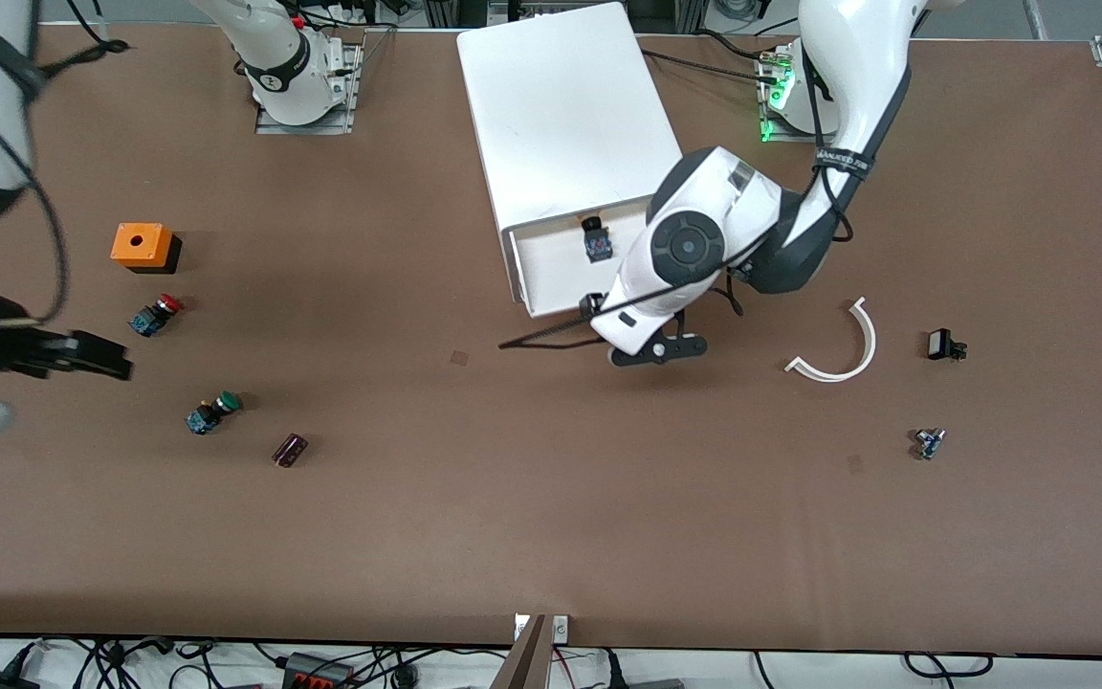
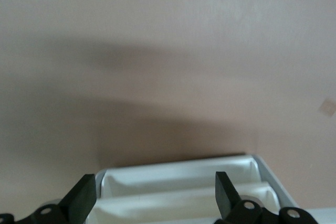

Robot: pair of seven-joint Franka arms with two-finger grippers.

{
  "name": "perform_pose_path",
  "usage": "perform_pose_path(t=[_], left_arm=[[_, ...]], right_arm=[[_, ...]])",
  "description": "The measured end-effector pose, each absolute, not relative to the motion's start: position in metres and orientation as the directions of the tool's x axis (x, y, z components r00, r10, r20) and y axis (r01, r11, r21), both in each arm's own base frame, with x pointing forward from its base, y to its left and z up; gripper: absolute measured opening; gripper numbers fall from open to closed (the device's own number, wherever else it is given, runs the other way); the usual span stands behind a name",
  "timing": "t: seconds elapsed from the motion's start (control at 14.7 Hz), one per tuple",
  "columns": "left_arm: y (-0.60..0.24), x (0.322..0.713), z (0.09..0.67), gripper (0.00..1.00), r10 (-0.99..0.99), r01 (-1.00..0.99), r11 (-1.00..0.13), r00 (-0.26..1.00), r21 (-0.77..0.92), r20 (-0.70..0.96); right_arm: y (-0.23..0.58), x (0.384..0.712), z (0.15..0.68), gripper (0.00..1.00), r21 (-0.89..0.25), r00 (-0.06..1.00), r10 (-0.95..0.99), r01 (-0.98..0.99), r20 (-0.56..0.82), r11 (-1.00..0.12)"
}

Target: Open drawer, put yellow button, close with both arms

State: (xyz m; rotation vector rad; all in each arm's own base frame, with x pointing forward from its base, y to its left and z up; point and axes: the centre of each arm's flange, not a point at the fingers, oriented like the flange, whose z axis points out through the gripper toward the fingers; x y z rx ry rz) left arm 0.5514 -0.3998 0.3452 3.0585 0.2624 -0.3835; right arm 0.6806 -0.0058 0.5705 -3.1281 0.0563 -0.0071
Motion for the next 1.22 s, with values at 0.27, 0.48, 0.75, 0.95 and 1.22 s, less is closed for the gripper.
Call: perform_pose_path(t=[0.27,0.48,0.75,0.95,1.22], left_arm=[[-0.416,0.523,0.347,1.0,0.117,0.122,-0.993,0.944,-0.004,-0.307],[-0.424,0.509,0.347,1.0,0.112,0.112,-0.994,0.937,-0.02,-0.331],[-0.432,0.488,0.345,1.0,0.101,0.094,-0.995,0.932,-0.037,-0.349],[-0.436,0.479,0.345,1.0,0.091,0.082,-0.996,0.931,-0.039,-0.354],[-0.437,0.477,0.345,1.0,0.099,0.09,-0.995,0.929,-0.043,-0.355]], right_arm=[[-0.029,0.649,0.592,1.0,-0.022,0.999,-0.044,-0.044,-0.002,-0.999],[-0.028,0.638,0.596,1.0,-0.007,0.999,-0.035,-0.035,-0.008,-0.999],[-0.025,0.631,0.59,1.0,0.0,0.999,-0.011,-0.011,-0.04,-1.0],[-0.025,0.616,0.582,1.0,-0.004,0.999,-0.006,-0.006,-0.045,-1.0],[-0.027,0.584,0.576,1.0,0.01,1.0,0.004,0.004,-0.024,-1.0]])
